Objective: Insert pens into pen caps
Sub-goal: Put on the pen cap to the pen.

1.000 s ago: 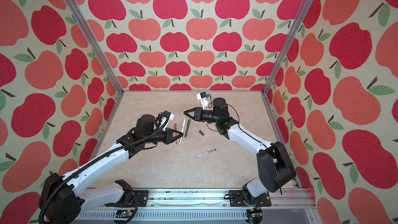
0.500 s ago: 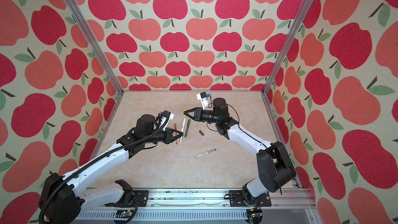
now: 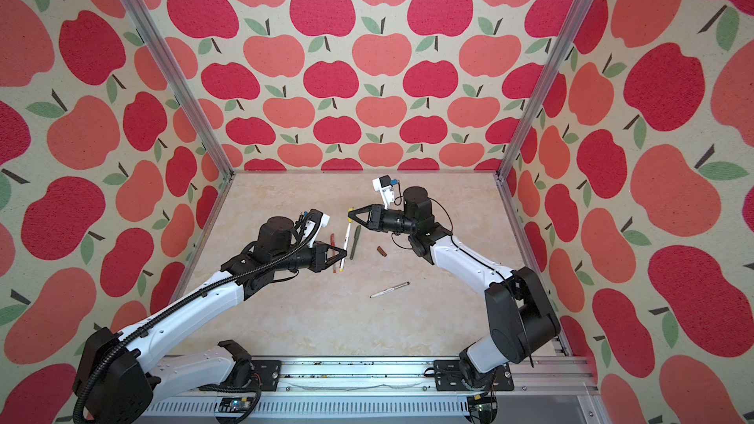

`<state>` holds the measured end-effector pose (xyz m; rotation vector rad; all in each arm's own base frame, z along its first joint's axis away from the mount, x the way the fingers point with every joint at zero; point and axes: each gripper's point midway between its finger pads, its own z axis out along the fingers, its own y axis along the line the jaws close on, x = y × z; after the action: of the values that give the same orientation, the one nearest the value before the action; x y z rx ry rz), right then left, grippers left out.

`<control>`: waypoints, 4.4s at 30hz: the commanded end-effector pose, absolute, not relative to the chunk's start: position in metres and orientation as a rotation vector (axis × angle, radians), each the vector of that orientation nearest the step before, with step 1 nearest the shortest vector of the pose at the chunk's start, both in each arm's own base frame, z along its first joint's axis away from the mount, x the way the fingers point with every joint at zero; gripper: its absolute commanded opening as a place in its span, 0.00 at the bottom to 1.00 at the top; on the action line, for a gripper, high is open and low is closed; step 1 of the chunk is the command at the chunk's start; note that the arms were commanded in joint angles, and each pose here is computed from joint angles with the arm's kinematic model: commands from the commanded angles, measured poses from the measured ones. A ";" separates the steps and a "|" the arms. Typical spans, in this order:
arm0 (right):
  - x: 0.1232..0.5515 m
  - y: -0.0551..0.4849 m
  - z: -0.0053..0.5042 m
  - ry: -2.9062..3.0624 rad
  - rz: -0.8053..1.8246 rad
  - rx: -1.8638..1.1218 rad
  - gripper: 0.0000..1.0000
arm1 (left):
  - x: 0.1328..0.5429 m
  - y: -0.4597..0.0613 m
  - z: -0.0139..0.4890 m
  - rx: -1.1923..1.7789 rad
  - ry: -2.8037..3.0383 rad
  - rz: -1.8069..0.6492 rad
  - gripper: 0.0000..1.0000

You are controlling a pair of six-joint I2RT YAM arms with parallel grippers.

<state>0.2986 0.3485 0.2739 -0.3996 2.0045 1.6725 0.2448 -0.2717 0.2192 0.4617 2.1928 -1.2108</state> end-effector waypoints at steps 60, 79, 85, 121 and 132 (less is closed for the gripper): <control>0.206 0.381 0.193 2.255 1.659 -0.667 0.00 | 0.306 -0.231 0.319 0.333 1.778 -1.027 0.00; 0.183 0.384 0.161 2.332 1.663 -0.703 0.00 | 0.319 -0.228 0.333 0.332 1.737 -1.006 0.00; 0.177 0.383 0.152 2.356 1.657 -0.713 0.00 | 0.322 -0.230 0.342 0.346 1.710 -1.010 0.00; 0.189 0.387 0.185 2.291 1.610 -0.754 0.00 | 0.316 -0.235 0.325 0.423 1.725 -1.054 0.00; 0.202 0.385 0.204 2.244 1.610 -0.746 0.18 | 0.307 -0.235 0.319 0.444 1.719 -1.070 0.00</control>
<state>0.2695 0.3863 0.2619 -0.5654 1.9382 1.4584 0.2705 -0.2471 0.2253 0.4588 2.1295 -1.1738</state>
